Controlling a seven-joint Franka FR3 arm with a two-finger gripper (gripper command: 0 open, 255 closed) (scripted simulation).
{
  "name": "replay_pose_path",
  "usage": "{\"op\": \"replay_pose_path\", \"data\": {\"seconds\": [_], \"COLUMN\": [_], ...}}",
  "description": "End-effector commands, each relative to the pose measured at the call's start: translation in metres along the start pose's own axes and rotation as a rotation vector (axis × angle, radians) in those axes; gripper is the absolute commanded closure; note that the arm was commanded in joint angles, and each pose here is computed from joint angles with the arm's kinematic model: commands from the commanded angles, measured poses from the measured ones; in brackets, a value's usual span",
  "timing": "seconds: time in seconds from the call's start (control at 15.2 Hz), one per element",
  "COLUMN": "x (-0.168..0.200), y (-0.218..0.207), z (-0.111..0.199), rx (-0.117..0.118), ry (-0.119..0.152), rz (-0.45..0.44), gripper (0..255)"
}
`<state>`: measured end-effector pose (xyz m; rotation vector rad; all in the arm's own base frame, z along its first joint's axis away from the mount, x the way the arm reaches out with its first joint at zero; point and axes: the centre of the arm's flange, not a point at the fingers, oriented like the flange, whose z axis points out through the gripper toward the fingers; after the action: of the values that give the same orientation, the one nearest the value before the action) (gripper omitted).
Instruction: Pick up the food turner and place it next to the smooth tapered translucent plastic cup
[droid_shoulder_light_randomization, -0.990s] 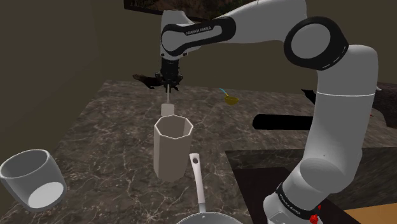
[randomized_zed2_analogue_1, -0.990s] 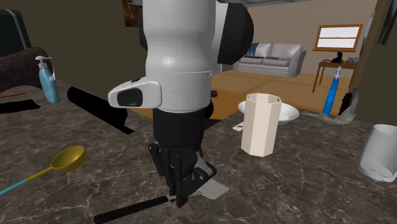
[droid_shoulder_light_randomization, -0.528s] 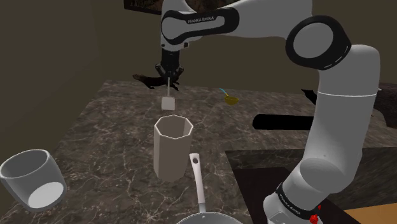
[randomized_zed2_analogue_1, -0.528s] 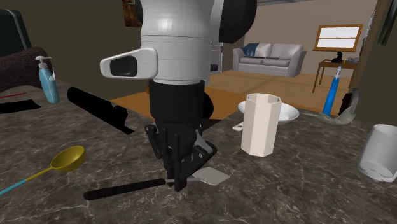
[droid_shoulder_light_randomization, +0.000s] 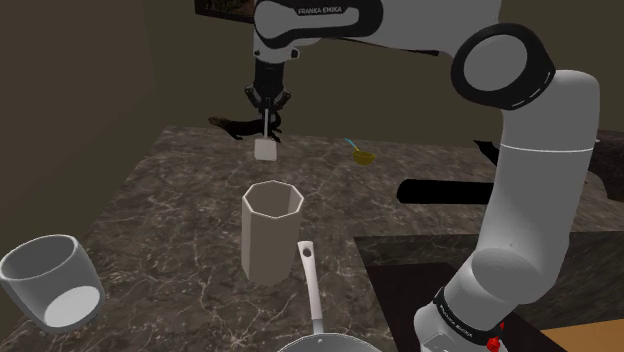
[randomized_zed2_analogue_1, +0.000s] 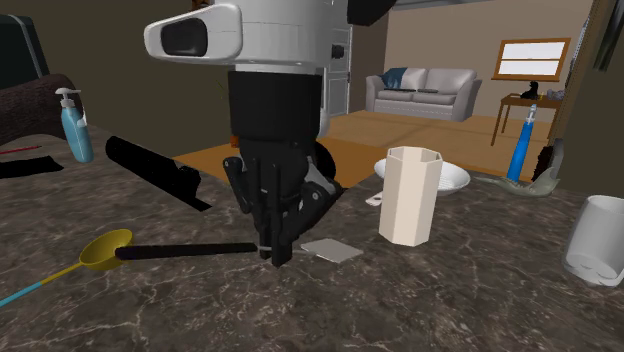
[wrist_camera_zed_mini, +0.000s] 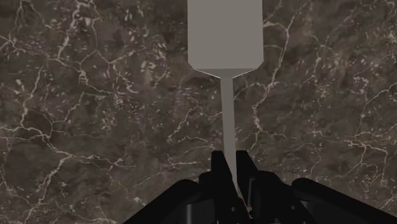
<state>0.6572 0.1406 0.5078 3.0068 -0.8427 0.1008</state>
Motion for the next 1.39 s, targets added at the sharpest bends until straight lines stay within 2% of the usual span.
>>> {"op": "replay_pose_path", "data": {"seconds": [0.0, 0.46, 1.32], "x": [0.001, 0.003, -0.165], "y": [0.0, 0.0, -0.034], "z": [-0.01, -0.043, -0.054], "rx": [0.0, 0.0, 0.0], "ry": [0.0, 0.0, 0.0], "rz": [0.0, 0.0, 0.0], "gripper": [255, 255, 255]}}
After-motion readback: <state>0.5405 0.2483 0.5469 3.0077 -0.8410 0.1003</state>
